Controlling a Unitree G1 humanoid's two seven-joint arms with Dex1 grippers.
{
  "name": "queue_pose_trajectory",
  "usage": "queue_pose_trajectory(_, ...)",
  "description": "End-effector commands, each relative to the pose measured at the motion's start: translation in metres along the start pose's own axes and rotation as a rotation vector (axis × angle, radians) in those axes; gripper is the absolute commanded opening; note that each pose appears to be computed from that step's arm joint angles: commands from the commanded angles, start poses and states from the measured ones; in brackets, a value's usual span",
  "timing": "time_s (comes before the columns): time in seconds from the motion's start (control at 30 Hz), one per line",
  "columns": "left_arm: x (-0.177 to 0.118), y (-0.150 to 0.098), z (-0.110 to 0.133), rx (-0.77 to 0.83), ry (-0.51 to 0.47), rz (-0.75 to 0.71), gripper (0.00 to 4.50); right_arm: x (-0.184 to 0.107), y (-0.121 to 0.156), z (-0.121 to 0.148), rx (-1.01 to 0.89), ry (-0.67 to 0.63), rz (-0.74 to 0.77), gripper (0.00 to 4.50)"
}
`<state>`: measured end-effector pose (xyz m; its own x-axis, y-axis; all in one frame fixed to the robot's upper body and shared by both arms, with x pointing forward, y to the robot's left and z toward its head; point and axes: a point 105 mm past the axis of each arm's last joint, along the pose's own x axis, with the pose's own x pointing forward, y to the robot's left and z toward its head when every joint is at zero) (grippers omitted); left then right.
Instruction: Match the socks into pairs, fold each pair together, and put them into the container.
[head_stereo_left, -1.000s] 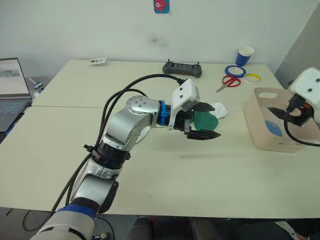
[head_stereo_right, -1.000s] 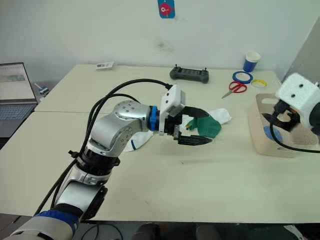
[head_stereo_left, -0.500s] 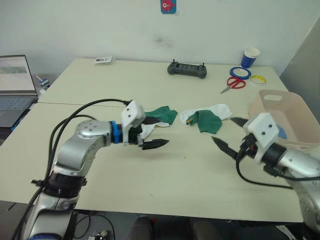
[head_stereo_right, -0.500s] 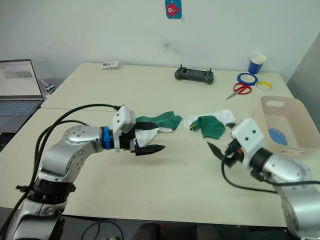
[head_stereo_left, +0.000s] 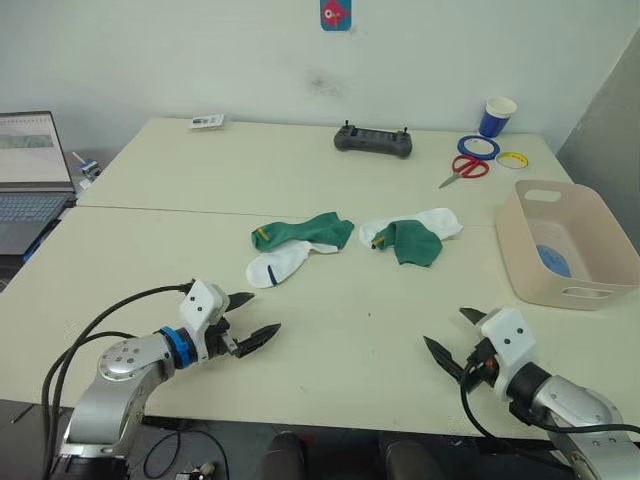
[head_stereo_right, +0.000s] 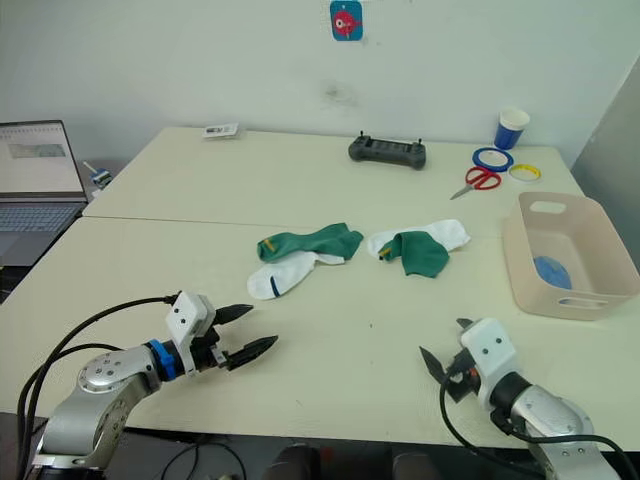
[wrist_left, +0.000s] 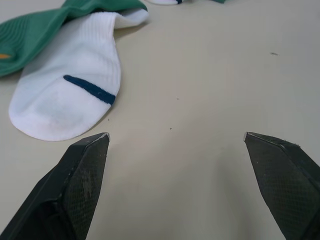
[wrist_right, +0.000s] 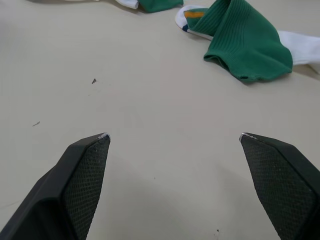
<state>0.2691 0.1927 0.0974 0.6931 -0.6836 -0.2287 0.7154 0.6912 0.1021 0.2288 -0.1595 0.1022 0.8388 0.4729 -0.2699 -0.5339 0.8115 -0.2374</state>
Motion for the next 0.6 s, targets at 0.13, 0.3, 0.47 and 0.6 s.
queue_pose_trajectory(0.13,-0.007,-0.01,0.018,0.048,-0.059,0.019,4.5,0.018,-0.003,0.025,-0.046,-0.097,-0.031,4.47)
queue_pose_trajectory(0.3,-0.002,-0.02,0.026,0.068,-0.111,0.014,4.5,0.066,-0.007,0.035,-0.044,-0.129,-0.043,4.47)
queue_pose_trajectory(0.47,0.002,-0.033,0.043,0.084,-0.179,-0.048,4.5,0.116,-0.026,0.041,-0.064,-0.108,-0.081,4.47)
queue_pose_trajectory(0.6,0.003,-0.038,0.047,0.097,-0.19,-0.073,4.5,0.137,-0.048,0.036,-0.019,-0.064,-0.154,4.47)
